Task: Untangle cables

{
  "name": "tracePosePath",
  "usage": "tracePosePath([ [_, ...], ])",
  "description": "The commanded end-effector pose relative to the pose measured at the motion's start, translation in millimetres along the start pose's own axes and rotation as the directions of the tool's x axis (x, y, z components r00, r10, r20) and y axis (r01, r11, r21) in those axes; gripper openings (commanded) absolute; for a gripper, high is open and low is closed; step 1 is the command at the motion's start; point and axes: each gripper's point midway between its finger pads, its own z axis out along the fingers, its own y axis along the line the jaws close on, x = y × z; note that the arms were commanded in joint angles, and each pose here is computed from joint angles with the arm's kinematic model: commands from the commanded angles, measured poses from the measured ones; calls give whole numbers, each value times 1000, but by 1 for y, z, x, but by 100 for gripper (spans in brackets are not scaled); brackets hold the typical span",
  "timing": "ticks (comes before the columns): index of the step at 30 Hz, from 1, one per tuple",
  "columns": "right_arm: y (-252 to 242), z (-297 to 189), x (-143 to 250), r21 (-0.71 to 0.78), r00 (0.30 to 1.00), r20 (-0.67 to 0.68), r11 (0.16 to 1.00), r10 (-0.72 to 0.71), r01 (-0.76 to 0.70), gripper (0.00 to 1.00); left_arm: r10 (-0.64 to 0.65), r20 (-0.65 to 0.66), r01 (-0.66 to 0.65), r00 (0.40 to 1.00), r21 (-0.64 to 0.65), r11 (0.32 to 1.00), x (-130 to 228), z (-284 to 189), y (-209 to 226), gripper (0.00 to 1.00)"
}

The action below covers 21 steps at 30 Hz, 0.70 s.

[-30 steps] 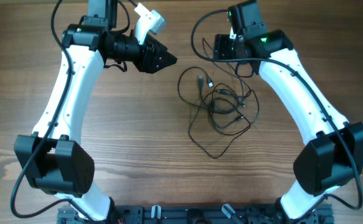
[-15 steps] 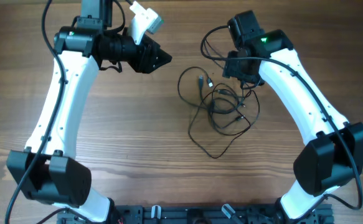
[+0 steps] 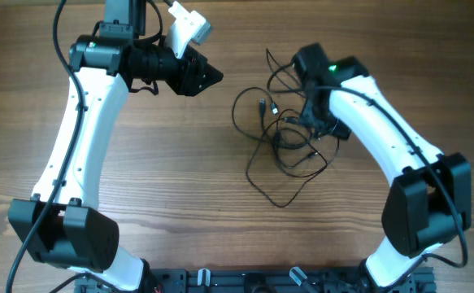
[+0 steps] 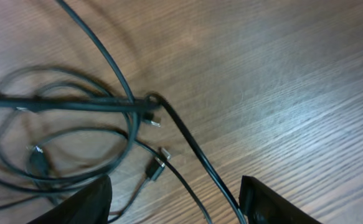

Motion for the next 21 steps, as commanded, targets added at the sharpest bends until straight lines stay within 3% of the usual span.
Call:
tracePosePath([
  [1, -1, 17, 20, 50, 1000, 0, 998, -26, 26, 68, 20, 39, -18, 999, -32, 999, -11, -20, -5, 59],
  [7, 4, 40, 46, 17, 997, -61, 999, -46, 47, 69, 15, 56, -11, 998, -54, 998, -12, -30, 0, 58],
  [15, 12, 51, 51, -25, 995, -65, 997, -80, 79, 66, 18, 68, -14, 997, -67, 998, -14, -37, 1, 58],
  [18, 23, 51, 50, -78, 994, -61, 993, -89, 84, 47, 19, 69, -14, 997, -68, 998, -14, -38, 0, 58],
  [21, 33, 50, 48, -125, 995, -60, 989, -83, 75, 15, 19, 69, -15, 997, -68, 998, -14, -38, 0, 59],
])
